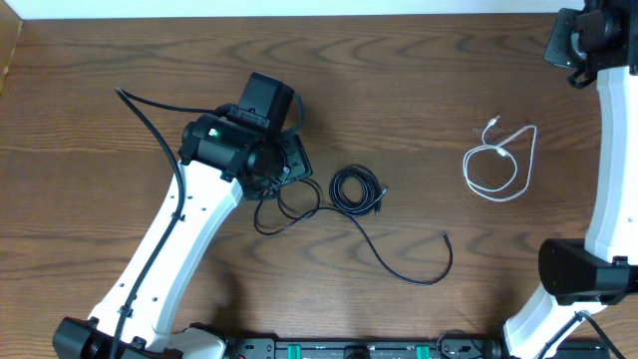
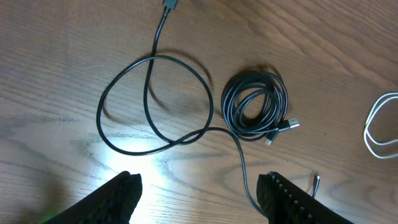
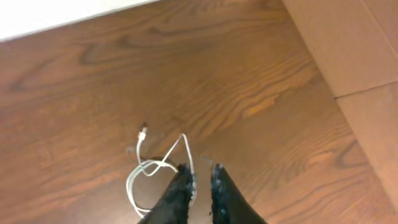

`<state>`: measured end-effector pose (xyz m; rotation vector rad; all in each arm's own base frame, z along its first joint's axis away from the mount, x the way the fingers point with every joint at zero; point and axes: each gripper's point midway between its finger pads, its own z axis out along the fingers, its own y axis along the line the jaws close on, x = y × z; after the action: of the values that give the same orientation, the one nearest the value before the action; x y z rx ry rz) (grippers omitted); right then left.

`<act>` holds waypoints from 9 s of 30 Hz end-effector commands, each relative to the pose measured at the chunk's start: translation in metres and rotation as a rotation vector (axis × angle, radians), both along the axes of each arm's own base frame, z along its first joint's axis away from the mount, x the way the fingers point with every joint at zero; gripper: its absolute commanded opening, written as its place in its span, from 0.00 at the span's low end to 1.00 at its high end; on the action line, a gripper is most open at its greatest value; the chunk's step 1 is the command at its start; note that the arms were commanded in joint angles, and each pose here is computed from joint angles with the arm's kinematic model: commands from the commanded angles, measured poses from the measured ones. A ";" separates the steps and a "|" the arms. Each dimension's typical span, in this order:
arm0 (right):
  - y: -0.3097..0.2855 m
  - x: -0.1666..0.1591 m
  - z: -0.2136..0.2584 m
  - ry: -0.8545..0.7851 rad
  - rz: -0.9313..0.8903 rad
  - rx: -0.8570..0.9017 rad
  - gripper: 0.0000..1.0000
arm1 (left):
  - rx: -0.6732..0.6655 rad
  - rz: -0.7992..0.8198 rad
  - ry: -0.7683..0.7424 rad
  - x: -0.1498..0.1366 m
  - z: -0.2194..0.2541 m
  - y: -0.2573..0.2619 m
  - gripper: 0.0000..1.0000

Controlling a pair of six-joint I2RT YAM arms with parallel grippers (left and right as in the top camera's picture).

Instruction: Untangle cables

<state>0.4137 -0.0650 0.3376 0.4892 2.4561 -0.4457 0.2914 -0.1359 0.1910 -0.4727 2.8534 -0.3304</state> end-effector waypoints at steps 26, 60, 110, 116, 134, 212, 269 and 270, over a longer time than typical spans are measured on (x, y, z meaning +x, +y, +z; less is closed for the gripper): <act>0.187 -0.050 -0.182 0.501 0.337 0.718 0.99 | -0.014 0.137 0.163 -0.018 -0.023 0.033 0.74; 0.240 -0.069 -0.186 0.542 0.468 0.672 0.99 | -0.028 0.367 0.256 -0.048 -0.146 0.031 0.70; 0.240 -0.069 -0.186 0.542 0.468 0.672 0.99 | 0.014 0.565 0.223 -0.054 -0.168 0.037 0.21; 0.240 -0.069 -0.186 0.542 0.468 0.672 0.99 | -0.011 0.341 0.085 -0.025 -0.129 0.025 0.08; 0.240 -0.069 -0.186 0.542 0.468 0.672 0.99 | -0.109 0.151 -0.608 -0.008 0.101 0.043 0.08; 0.347 -0.082 -0.181 0.400 0.528 0.636 0.01 | 0.349 0.473 -0.718 -0.061 0.125 0.164 0.08; 0.393 -0.089 -0.157 0.402 0.686 0.876 0.01 | -0.082 -0.443 -0.066 -0.004 -0.023 0.029 0.90; 0.391 -0.088 -0.157 0.400 0.682 0.877 0.01 | -0.082 -0.443 -0.060 -0.003 -0.027 0.029 0.90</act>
<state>0.3226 0.3298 0.1772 -0.1683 2.9074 0.9080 0.2887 -0.1035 0.1716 0.0734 2.8655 -0.4980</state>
